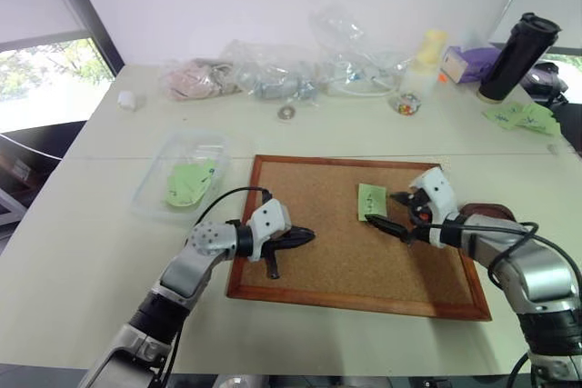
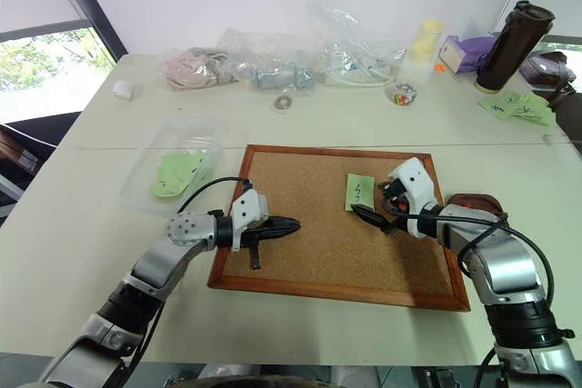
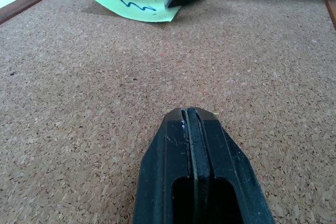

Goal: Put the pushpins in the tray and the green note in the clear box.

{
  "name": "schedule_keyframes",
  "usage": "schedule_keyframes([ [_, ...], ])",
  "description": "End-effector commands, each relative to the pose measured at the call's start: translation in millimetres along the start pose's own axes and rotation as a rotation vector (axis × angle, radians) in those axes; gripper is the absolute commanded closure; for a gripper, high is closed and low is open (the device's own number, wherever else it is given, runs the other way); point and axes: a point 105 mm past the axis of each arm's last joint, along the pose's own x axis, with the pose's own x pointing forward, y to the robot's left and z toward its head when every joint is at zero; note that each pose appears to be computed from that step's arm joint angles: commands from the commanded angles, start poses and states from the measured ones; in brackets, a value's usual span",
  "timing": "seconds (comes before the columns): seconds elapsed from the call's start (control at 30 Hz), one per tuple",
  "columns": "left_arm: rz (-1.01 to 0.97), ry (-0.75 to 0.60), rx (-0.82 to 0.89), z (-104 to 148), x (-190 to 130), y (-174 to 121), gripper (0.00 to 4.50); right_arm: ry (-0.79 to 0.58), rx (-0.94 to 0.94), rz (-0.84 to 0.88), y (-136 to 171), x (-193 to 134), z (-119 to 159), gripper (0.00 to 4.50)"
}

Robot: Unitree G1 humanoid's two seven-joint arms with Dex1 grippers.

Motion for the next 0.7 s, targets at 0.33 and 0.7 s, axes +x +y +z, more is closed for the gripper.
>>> schedule_keyframes([
  [0.33,0.022,0.114,-0.068,-30.5,-4.7,-5.1,4.5,0.048,-0.142,0.09,18.0,-3.5,-9.0,0.05],
  [0.7,0.017,0.113,-0.063,-29.6,-3.3,-5.3,4.5,0.021,-0.19,-0.023,2.8,14.3,-6.0,0.05],
])
